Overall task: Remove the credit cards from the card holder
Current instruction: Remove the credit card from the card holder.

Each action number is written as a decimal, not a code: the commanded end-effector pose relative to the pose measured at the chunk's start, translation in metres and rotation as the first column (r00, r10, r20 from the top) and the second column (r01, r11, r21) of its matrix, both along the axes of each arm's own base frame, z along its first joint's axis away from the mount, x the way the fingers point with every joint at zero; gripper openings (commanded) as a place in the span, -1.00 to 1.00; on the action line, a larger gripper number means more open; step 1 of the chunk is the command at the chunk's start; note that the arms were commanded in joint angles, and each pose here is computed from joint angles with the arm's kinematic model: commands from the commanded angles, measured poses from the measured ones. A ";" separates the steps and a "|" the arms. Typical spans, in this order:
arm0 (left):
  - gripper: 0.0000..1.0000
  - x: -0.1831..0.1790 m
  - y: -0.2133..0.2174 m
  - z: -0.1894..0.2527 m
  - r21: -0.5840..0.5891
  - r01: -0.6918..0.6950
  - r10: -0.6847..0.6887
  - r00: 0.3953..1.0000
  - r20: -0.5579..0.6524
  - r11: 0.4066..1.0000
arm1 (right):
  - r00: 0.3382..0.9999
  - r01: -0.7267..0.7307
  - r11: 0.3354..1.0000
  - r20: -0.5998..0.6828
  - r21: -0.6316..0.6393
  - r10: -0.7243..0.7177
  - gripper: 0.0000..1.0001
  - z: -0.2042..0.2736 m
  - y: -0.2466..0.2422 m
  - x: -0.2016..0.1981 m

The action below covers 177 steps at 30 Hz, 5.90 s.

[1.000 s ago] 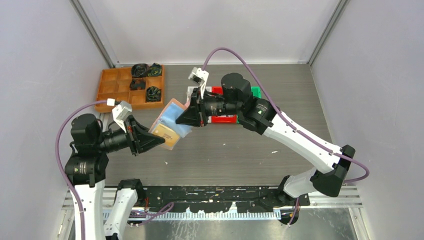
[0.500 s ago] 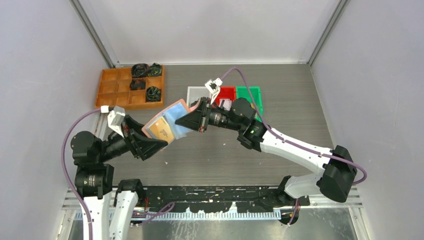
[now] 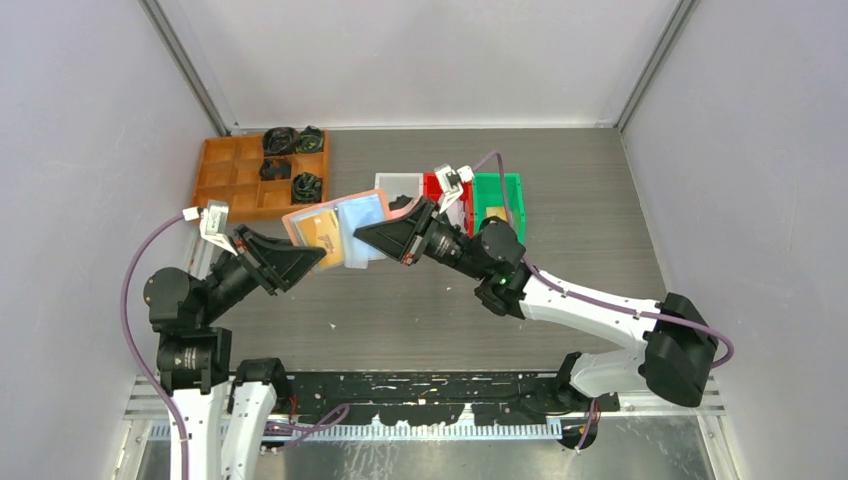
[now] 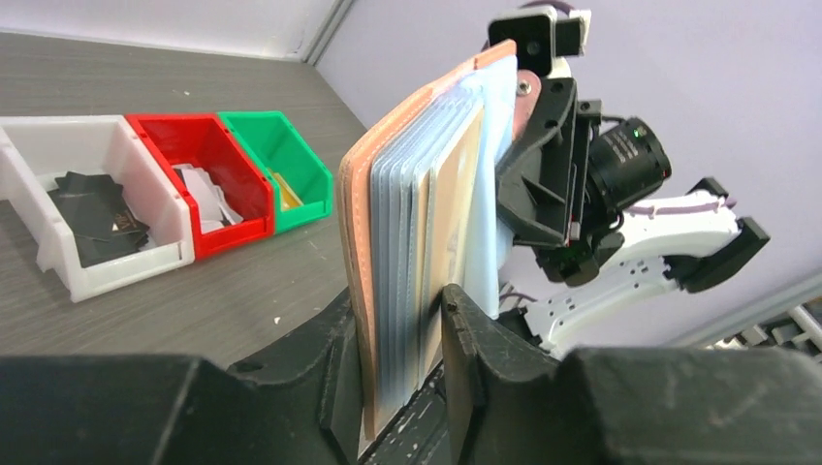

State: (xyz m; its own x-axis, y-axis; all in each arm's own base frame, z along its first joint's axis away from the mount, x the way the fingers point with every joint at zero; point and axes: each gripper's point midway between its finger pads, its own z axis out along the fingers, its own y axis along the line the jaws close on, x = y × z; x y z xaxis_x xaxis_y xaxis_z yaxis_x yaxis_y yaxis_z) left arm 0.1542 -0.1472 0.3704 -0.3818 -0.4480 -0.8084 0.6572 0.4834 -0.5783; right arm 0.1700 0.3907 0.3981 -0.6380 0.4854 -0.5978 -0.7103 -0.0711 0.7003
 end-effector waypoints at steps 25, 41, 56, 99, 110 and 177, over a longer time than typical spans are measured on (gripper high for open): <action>-0.95 0.002 0.000 0.009 0.121 0.014 -0.029 0.992 0.125 0.993 | 0.995 -0.032 0.999 0.090 -0.011 0.033 0.48 0.024 -0.007 -0.012; -0.97 -0.024 -0.007 0.005 0.297 0.178 -0.211 0.974 0.086 0.938 | 0.949 -0.133 0.942 0.235 -0.308 0.210 -0.24 0.013 0.002 -0.033; -0.05 -0.037 -0.017 0.012 0.182 0.278 -0.293 0.954 0.059 0.943 | 0.915 -0.284 0.918 0.209 -0.278 0.346 -0.99 0.029 0.002 -0.056; -0.99 0.004 0.004 -0.017 0.213 0.047 -0.032 0.997 -0.074 0.976 | 0.987 -0.163 0.961 -0.044 -0.222 0.157 0.06 0.037 0.003 -0.019; -0.85 -0.030 -0.015 -0.002 0.142 0.247 -0.243 0.969 -0.048 0.959 | 0.953 -0.271 0.948 -0.188 -0.165 0.239 -0.11 -0.008 0.027 -0.015; -0.76 -0.016 -0.010 -0.010 0.179 0.208 -0.199 0.978 -0.068 0.962 | 0.974 -0.169 0.939 -0.200 -0.299 0.111 -0.18 -0.022 0.051 -0.019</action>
